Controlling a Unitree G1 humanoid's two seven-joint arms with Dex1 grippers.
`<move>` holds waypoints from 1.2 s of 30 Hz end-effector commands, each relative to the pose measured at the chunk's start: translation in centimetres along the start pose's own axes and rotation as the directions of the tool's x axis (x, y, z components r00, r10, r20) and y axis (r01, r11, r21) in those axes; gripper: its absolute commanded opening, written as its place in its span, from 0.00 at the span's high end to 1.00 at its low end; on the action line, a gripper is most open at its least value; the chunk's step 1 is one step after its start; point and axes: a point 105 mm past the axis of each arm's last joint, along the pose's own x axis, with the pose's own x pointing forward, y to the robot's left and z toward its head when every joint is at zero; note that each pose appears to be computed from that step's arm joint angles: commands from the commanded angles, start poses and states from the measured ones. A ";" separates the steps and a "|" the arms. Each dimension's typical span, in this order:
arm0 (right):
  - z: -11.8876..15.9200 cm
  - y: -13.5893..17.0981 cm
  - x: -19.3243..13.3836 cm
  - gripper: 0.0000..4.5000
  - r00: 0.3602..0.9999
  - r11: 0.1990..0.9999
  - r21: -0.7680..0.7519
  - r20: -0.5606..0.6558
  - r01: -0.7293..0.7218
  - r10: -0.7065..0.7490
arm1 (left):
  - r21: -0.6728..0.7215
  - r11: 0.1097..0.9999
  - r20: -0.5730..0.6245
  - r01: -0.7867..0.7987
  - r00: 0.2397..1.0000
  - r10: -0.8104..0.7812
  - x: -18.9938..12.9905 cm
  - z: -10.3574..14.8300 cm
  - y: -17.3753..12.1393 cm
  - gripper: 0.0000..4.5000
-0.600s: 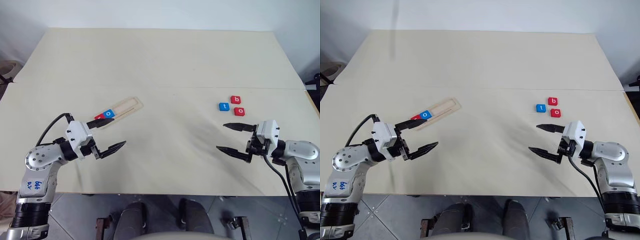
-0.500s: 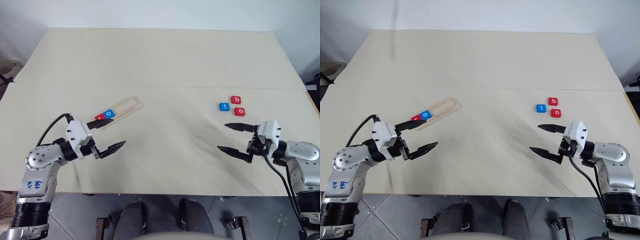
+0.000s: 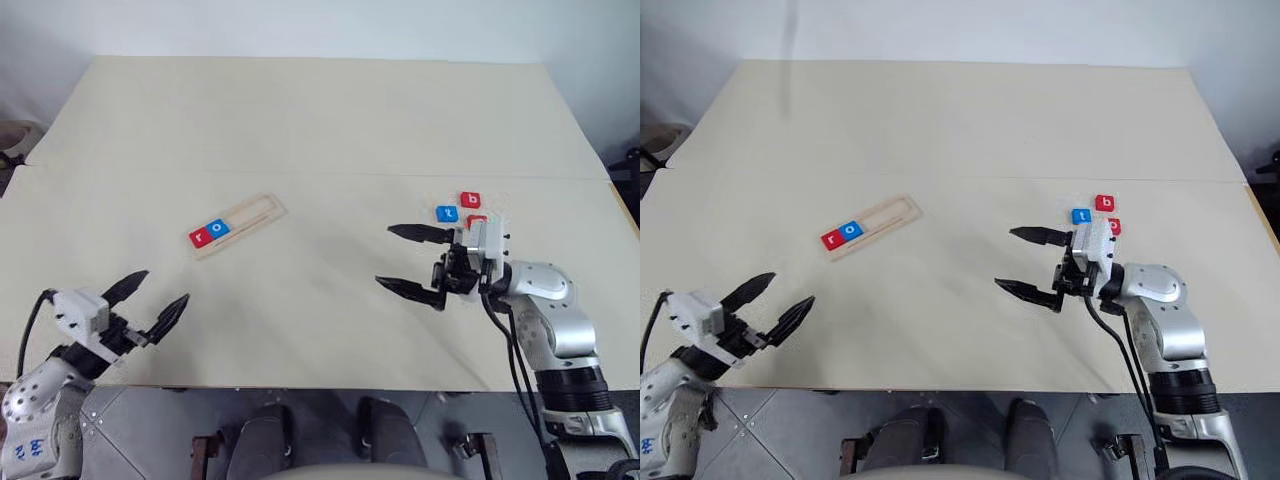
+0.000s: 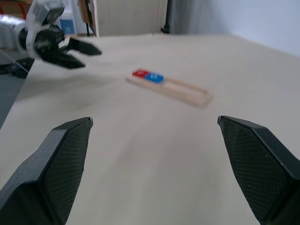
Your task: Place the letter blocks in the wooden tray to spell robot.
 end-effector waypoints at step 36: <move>1.6 0.7 -3.7 0.00 0.980 0.982 -0.075 -0.089 0.171 -0.177 | -0.006 0.881 -0.357 0.473 0.822 -0.444 11.1 -2.0 3.6 0.14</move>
